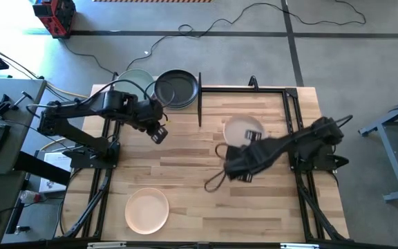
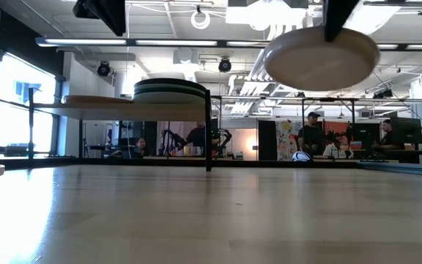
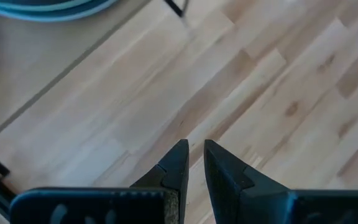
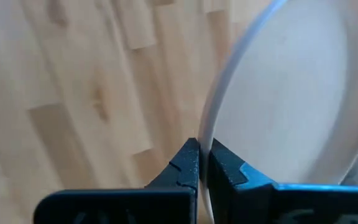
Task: Place and stack plates onto a shelf
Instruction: Stack the gray plate on top of the light blue plate on the shelf
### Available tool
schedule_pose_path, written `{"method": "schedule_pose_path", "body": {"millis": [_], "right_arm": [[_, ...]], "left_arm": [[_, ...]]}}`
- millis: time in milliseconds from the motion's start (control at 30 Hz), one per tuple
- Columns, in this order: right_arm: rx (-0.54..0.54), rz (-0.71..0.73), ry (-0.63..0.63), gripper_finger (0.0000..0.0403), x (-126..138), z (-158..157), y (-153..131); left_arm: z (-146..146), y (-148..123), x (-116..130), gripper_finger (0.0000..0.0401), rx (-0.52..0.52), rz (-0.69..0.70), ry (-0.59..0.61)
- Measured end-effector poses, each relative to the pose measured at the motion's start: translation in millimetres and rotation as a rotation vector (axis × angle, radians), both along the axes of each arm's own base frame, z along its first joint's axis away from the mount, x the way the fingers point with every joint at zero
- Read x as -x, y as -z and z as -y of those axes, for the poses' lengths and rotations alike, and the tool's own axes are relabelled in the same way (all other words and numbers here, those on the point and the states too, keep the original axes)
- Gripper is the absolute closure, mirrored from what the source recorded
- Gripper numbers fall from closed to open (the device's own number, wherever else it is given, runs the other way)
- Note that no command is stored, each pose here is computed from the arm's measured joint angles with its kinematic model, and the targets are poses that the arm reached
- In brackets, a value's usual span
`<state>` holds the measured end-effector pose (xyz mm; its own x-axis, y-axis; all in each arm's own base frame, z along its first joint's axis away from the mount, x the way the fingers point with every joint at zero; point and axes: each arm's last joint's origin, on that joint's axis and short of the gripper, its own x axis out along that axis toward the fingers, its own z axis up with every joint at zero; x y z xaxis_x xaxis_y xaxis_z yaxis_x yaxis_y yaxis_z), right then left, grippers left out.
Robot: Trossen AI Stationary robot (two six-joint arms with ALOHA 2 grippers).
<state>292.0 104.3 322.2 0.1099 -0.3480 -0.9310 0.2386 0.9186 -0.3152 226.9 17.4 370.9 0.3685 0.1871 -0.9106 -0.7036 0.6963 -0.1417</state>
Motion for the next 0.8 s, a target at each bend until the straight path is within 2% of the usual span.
{"method": "schedule_pose_path", "body": {"millis": [267,400,633,800], "right_arm": [[0.066,-0.054,-0.143,0.0403,-4.2,50.6,-13.2],[0.080,-0.070,-0.258,0.0403,-11.0,64.6,-14.0],[0.147,-0.103,-0.630,0.0403,-24.4,73.0,-15.7],[0.174,-0.092,-0.918,0.0403,-34.2,71.4,-17.7]], "left_arm": [[-16.7,0.0,2.0,0.0359,0.035,0.018,-0.163],[-23.5,0.3,3.8,0.0359,0.024,0.010,-0.193],[-29.2,8.9,3.4,0.0337,0.039,-0.089,-0.229],[-34.8,22.0,-11.1,0.0307,0.088,-0.134,-0.287]]}}
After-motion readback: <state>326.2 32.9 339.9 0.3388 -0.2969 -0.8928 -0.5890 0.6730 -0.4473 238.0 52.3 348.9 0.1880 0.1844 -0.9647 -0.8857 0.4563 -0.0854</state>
